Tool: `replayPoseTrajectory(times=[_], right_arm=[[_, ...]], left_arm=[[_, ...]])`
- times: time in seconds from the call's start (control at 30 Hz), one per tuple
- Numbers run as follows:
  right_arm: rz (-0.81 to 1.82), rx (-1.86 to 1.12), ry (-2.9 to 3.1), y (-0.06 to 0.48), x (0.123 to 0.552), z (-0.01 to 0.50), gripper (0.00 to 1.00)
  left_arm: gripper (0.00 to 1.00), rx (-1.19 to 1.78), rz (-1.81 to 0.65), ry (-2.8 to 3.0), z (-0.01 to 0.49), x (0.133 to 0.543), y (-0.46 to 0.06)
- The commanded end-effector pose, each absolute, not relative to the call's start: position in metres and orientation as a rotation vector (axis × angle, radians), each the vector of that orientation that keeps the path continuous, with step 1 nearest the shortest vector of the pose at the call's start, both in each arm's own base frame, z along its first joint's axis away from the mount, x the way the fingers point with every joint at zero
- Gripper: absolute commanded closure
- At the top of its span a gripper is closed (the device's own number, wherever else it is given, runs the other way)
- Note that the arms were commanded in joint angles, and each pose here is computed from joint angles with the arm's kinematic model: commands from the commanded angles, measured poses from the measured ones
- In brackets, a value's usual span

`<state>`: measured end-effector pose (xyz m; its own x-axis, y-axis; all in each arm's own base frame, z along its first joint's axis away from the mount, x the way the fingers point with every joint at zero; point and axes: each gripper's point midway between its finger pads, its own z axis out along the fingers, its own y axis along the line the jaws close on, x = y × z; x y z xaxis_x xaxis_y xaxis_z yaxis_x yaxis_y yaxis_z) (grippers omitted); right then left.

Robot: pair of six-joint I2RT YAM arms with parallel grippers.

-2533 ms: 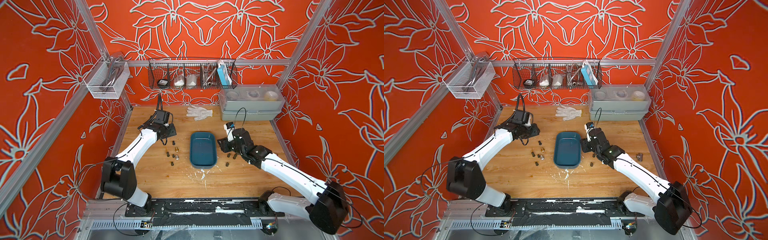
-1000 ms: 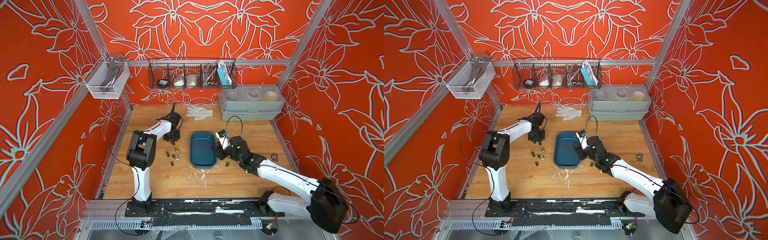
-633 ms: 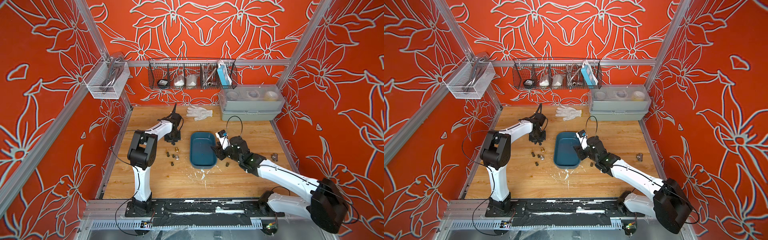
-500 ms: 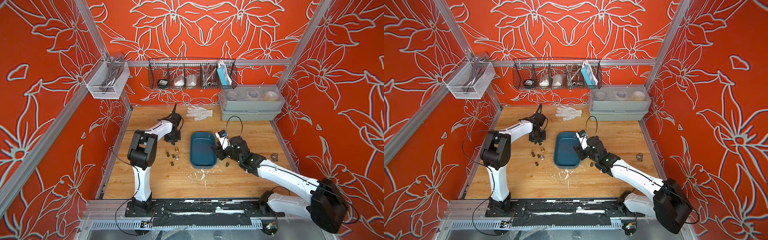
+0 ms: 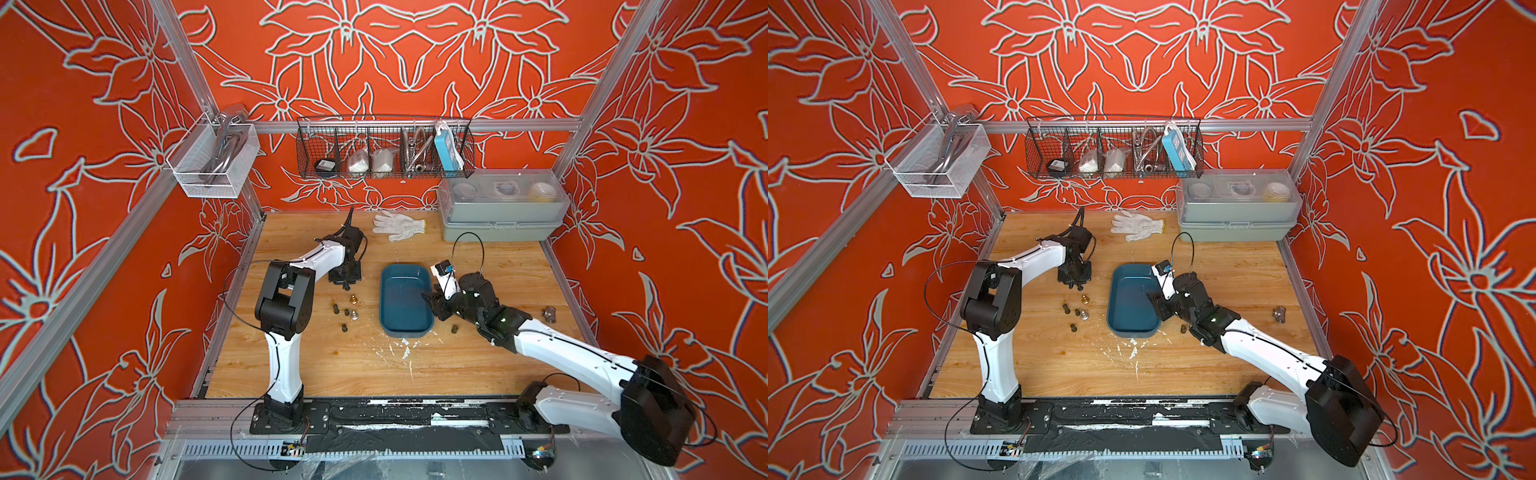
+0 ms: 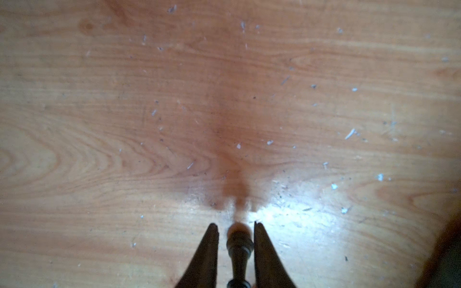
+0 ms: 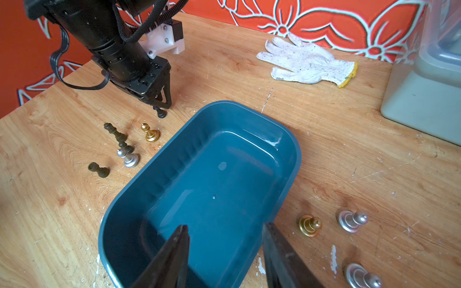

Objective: Put the chess pieces into the storage box
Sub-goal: Pick up the chess piece at the center of the board.

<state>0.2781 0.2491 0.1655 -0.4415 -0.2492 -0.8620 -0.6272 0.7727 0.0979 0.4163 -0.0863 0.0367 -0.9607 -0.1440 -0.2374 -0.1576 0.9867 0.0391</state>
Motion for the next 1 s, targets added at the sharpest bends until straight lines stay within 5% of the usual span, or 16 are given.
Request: replayPoseTrajectory(times=[0.0, 0.97], right_arm=[[0.502, -0.645, 2.026, 0.2495, 0.2787, 0.1629, 0.48], [0.484, -0.643, 2.047, 0.2491, 0.2812, 0.1562, 0.48]], left_arm=[[0.76, -0.209, 0.104, 2.906, 0.0385, 0.4108, -0.0872], [0.81, -0.208, 0.133, 2.900, 0.0392, 0.4055, -0.0852]])
